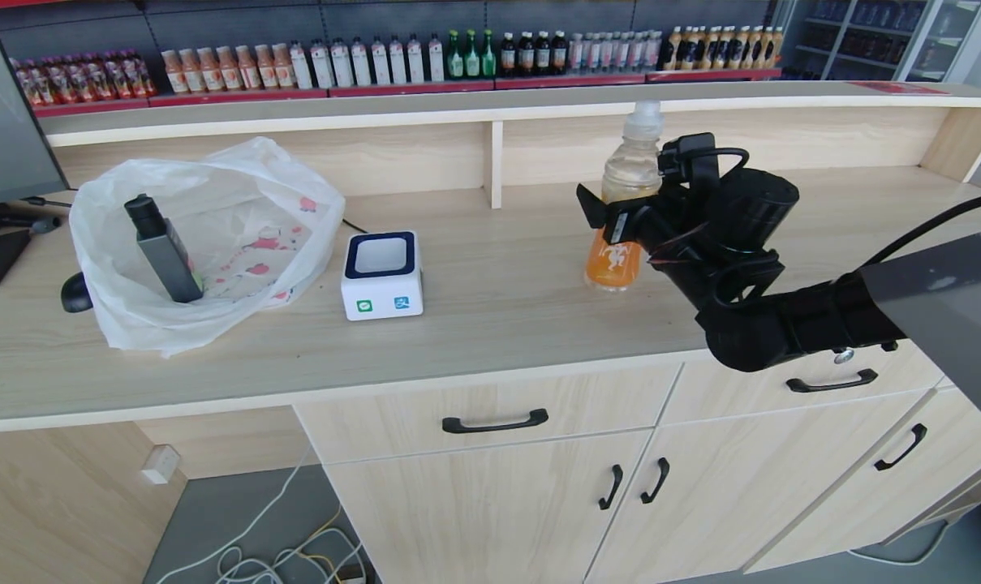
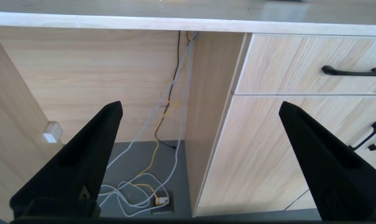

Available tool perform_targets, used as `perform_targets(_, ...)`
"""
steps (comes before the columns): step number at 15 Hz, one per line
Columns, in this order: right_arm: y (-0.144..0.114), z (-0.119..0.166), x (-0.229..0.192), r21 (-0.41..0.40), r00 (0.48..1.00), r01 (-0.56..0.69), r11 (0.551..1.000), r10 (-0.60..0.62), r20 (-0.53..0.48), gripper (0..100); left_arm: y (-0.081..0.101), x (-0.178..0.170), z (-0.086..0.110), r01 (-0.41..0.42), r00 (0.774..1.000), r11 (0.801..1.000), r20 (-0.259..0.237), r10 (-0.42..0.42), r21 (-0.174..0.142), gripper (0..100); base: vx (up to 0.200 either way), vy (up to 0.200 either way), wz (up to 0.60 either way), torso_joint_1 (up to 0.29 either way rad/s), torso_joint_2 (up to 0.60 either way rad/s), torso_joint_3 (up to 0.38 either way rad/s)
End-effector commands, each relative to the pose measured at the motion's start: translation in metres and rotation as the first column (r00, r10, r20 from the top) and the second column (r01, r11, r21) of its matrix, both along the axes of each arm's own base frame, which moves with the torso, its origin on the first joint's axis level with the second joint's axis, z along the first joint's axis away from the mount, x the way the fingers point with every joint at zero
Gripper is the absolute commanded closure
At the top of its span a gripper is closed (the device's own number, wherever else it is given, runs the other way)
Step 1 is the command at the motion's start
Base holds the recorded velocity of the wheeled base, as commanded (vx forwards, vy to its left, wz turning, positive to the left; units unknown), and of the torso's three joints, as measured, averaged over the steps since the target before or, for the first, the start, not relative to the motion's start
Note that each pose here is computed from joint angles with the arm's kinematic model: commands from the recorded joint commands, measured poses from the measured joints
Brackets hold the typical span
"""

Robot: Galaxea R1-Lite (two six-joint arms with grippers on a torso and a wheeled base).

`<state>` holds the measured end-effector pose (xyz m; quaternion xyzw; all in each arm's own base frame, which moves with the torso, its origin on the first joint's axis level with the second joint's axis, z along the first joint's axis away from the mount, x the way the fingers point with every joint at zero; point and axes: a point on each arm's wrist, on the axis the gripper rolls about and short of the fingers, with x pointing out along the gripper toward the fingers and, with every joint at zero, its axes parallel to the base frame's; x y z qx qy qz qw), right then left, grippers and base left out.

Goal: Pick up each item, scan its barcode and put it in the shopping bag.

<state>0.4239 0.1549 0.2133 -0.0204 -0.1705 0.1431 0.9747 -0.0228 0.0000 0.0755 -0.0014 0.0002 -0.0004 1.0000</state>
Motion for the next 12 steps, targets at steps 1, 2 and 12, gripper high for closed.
perform_targets(1,0.0000,0.0006,-0.0002,0.001,1.000,0.000,1.000,0.000,0.003,100,0.0000,0.0000,0.0000,-0.001,1.000,1.000,0.000,0.001,0.000,0,0.000,0.000,0.00,0.000,0.00,0.000)
perform_targets(2,0.0000,-0.0003,-0.0003,0.000,1.000,0.001,1.000,-0.001,0.000,100,0.0000,0.0000,0.0000,-0.001,1.000,1.000,0.000,0.001,0.000,0,0.000,0.000,0.00,0.000,0.00,0.000)
perform_targets(12,-0.0006,0.0068,-0.0038,0.010,1.000,-0.002,1.000,0.002,0.024,100,0.0000,0.0000,0.0000,0.001,1.000,1.000,0.000,-0.001,0.000,0,0.000,0.000,0.00,0.000,0.00,0.000)
